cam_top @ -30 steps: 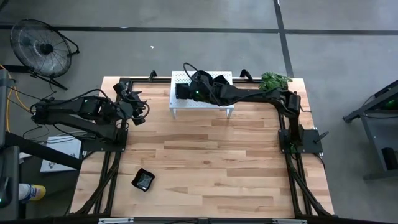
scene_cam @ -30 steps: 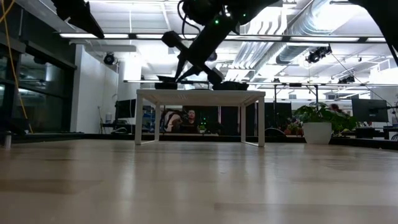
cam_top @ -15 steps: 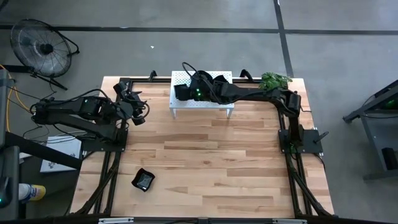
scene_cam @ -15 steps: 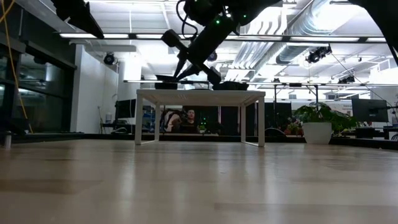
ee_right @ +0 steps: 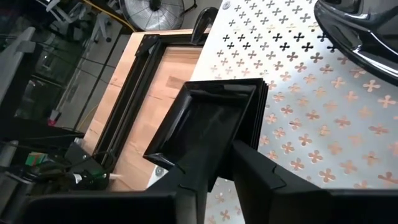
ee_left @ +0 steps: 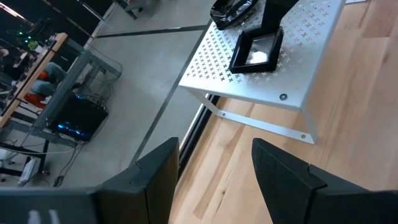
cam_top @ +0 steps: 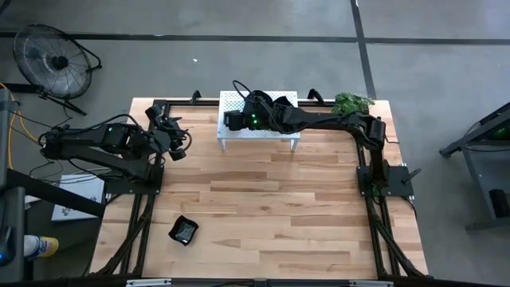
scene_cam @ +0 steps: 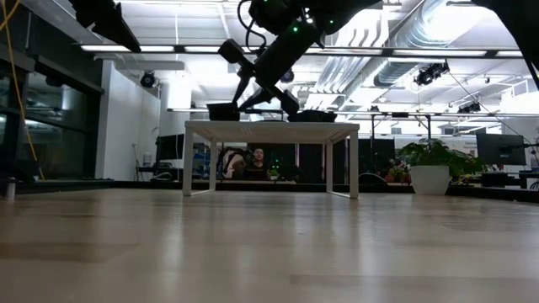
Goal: Pick & Place Mini shaped plates
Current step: Stack the black square plate on top of the black square plate on the shelf
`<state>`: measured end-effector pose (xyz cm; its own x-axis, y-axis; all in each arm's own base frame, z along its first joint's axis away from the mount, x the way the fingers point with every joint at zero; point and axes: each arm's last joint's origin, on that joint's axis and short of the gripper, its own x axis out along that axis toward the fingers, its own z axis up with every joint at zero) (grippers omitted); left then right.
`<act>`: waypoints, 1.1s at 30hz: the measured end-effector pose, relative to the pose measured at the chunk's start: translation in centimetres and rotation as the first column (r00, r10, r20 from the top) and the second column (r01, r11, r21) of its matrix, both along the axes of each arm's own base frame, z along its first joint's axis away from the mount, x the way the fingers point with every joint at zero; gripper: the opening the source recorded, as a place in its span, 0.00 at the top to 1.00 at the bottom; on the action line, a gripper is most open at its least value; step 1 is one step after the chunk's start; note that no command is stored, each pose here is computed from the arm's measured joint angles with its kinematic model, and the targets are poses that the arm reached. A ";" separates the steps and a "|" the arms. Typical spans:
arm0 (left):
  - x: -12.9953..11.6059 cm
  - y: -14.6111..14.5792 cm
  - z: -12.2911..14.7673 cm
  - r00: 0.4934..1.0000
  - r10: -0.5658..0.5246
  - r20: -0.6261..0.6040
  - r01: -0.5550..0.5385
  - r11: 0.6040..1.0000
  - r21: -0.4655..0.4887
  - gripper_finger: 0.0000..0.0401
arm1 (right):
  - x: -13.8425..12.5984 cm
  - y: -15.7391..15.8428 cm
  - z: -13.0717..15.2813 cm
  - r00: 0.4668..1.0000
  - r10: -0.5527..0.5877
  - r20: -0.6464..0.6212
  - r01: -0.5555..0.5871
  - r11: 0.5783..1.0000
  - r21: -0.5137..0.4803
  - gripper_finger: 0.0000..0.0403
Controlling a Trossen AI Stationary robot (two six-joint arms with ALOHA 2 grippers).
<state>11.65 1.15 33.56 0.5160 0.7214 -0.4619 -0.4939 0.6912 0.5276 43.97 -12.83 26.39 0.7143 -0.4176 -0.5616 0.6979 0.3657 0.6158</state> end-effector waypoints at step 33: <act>0.0 0.0 -0.1 1.000 -0.017 -0.005 0.017 1.000 -0.017 0.51 | -0.5 -0.5 0.8 0.994 0.110 -0.026 -0.111 0.993 -0.048 0.73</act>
